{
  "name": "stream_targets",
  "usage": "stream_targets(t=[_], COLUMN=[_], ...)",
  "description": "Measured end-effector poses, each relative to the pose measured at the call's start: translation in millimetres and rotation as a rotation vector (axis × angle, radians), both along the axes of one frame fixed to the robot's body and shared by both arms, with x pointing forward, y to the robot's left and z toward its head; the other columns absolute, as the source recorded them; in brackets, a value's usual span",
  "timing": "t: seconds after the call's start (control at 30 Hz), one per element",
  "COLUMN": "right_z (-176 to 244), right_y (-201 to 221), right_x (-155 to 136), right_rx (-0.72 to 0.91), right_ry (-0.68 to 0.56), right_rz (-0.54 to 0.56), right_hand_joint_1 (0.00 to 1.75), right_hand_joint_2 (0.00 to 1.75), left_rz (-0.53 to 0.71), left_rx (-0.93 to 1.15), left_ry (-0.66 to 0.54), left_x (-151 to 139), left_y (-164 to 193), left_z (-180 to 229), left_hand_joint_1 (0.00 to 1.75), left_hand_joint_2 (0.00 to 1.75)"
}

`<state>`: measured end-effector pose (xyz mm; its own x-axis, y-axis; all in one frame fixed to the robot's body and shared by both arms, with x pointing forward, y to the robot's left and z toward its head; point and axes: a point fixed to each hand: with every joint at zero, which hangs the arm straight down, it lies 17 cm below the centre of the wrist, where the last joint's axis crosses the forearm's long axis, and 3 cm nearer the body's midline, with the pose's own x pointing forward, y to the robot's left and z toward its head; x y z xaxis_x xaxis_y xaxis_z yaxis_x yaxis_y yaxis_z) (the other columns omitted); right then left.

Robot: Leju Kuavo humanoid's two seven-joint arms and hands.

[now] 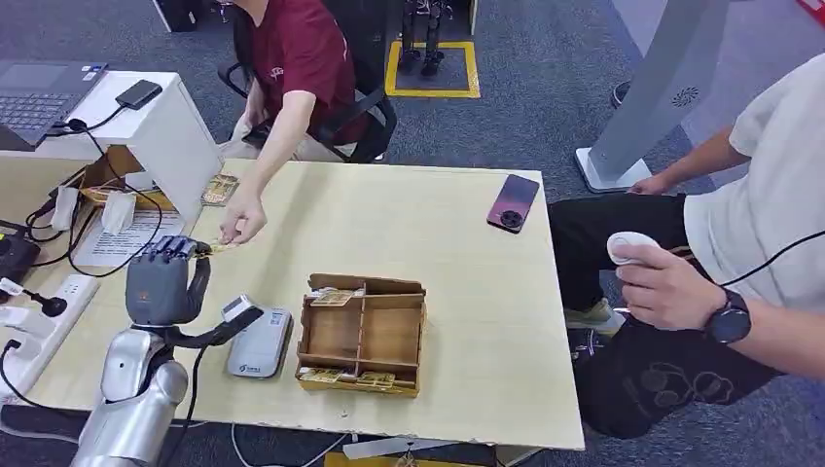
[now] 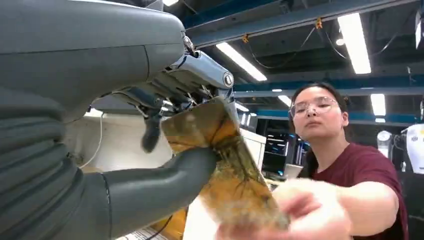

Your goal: Pass the card to the sensor for recognition and then transmit it.

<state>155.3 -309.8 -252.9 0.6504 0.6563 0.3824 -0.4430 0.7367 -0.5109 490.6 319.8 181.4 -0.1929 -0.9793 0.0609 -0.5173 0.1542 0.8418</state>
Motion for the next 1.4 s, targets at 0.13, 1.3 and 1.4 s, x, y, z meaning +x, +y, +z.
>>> stream_targets(t=[0.13, 1.3, 1.4], right_z=[0, -1, -1], right_y=[0, -26, -25], right_x=[0, -24, -23], right_rx=[0.0, -0.017, -0.017], right_ry=[0.0, -0.014, -0.015], right_rz=[0.001, -0.174, -0.166], right_hand_joint_1=[0.0, 0.0, 0.0], right_hand_joint_2=[1.75, 1.75, 1.75], left_rz=[-0.005, -0.38, -0.358], left_rx=[-0.009, -0.612, -0.592], left_ry=[-0.001, 0.558, 0.543], left_x=[0, -106, -102], left_y=[0, -40, -44], left_z=[0, -90, -90], left_hand_joint_1=[1.75, 1.75, 1.75], left_hand_joint_2=[1.75, 1.75, 1.75])
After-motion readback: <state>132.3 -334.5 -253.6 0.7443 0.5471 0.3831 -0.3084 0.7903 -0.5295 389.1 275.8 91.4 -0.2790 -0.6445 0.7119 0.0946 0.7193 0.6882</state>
